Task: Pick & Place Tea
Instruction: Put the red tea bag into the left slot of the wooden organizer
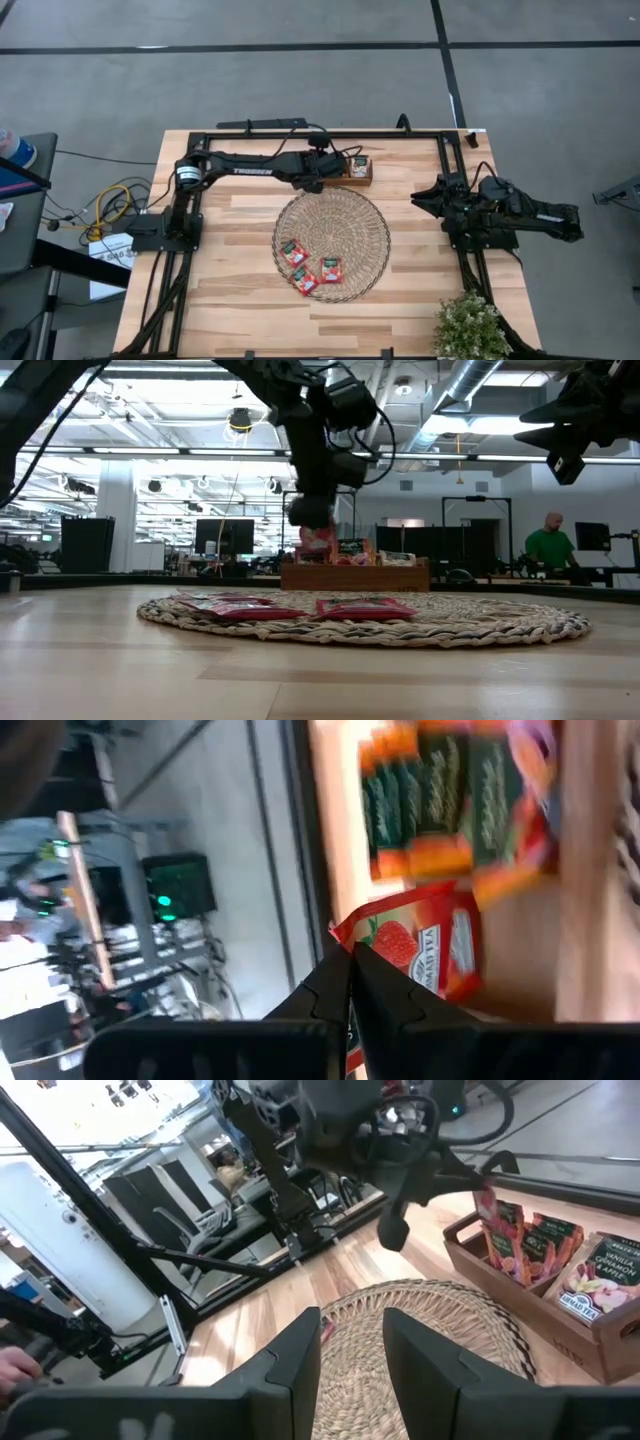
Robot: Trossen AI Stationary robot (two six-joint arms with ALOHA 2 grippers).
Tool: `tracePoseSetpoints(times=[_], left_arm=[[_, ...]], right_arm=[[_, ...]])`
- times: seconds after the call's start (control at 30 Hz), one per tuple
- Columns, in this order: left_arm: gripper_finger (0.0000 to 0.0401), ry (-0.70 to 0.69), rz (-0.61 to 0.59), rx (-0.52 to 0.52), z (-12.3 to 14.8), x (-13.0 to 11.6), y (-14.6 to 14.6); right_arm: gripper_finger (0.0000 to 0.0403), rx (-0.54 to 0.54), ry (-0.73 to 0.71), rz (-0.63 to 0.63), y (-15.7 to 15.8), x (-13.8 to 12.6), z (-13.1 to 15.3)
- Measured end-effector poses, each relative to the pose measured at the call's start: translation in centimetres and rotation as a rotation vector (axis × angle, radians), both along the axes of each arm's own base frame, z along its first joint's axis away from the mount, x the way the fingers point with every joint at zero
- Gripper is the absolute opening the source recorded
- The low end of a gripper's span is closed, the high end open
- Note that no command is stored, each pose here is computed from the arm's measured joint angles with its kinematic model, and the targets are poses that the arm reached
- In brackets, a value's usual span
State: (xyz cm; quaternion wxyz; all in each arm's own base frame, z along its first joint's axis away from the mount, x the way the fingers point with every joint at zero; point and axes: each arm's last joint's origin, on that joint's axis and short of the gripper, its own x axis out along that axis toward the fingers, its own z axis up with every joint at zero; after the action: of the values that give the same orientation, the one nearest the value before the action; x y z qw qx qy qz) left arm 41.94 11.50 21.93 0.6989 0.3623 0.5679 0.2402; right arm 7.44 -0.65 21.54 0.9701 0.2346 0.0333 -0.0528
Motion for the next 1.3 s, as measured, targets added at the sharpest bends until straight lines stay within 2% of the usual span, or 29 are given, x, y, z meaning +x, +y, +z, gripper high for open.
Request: tracePoseSetpoints(times=[0.27, 0.5, 0.77, 1.3], left_arm=[[0.0002, 0.013, 0.017, 0.012, -0.8, 0.2, 0.2], [0.0002, -0.002, 0.031, -0.031, -1.7, 0.4, 0.2], [0.0002, 0.052, 0.062, 0.011, -3.4, 0.7, 0.4], [0.0002, 0.018, 0.088, -0.002, -3.6, 0.7, 0.4]], right_arm=[[0.0103, -0.006, 0.002, 0.001, 0.0, 0.0, 0.0], [0.0103, -0.007, 0.003, 0.001, 0.0, 0.0, 0.0], [0.0103, -0.007, 0.003, 0.001, 0.0, 0.0, 0.0], [0.0103, -0.007, 0.003, 0.001, 0.0, 0.0, 0.0]])
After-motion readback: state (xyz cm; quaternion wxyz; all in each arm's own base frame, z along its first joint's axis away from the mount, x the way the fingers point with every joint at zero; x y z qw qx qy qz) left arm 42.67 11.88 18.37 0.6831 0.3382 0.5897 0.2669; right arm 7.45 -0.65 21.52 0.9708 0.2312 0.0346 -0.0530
